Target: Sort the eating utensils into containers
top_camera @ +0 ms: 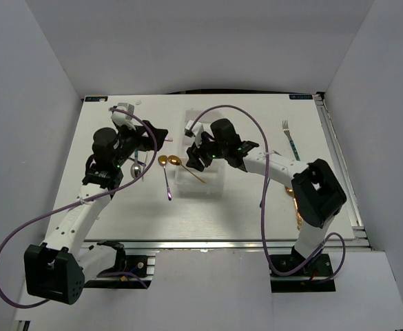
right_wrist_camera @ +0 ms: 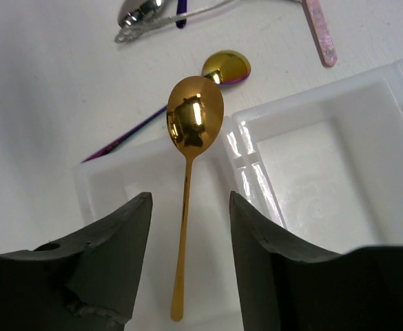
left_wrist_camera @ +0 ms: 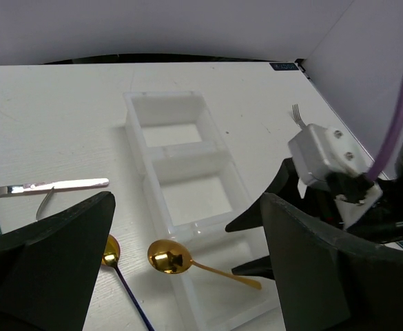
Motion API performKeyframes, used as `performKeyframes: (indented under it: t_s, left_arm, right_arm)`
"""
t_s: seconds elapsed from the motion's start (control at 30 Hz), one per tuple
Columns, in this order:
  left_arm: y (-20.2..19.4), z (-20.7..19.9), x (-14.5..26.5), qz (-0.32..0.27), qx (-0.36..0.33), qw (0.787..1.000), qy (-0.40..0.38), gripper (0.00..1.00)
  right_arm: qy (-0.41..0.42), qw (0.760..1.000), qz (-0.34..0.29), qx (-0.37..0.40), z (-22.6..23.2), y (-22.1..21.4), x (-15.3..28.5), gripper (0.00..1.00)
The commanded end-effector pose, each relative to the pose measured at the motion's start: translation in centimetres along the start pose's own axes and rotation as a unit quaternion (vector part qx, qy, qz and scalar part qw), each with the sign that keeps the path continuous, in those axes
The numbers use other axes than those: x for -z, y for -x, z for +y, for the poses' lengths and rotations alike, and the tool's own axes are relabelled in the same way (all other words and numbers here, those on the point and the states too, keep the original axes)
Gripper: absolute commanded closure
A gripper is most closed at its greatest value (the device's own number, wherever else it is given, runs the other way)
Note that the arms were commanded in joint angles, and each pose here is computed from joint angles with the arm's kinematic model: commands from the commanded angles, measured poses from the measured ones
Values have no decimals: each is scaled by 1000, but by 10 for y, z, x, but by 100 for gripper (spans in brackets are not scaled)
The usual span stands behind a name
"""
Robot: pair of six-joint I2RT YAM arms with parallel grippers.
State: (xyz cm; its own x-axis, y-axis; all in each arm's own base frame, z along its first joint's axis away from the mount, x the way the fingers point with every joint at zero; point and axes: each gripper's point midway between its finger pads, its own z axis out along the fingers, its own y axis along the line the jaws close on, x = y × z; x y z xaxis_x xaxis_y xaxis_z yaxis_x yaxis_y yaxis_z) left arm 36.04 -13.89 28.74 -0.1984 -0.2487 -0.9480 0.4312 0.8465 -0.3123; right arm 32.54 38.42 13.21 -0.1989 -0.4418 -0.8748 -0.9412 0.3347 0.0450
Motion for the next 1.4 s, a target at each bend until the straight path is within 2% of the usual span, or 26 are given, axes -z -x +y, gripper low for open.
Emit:
performKeyframes:
  t_s: [0.0,0.17,0.3,0.33,0.47,0.5,0.6,0.73,0.8,1.0,1.37]
  left_arm:
    - [-2,-1,-1,3,2,1000,-10,2]
    - [-16,0,-7,29,19,999,-14,2]
    - [-48,1,-10,104,83,991,-4,5]
    - [-67,4,-4,145,117,982,14,6]
    - [-91,13,14,199,161,964,69,13]
    - [-95,15,17,208,170,960,83,18]
    - [-112,21,26,249,176,944,123,22]
    - [-137,40,35,298,167,921,190,23]
    - [-152,48,37,314,172,910,210,30]
    - [-184,63,32,348,174,889,241,42]
    - [-213,69,-5,380,144,880,245,44]
  right_arm:
    - [21,998,-42,45,14,43,23,40]
    - [71,993,-55,82,34,61,48,33]
    - [102,987,-69,100,39,76,90,32]
    - [109,988,-70,88,31,72,104,32]
    - [120,988,-88,34,2,53,151,32]
    - [120,989,-87,22,0,44,159,33]
    - [96,991,-89,4,-12,21,182,33]
    - [66,990,-124,8,-15,18,206,32]
    - [59,988,-142,3,-19,21,220,32]
    - [60,986,-156,-17,-21,5,230,33]
    - [59,987,-152,-11,-22,1,231,33]
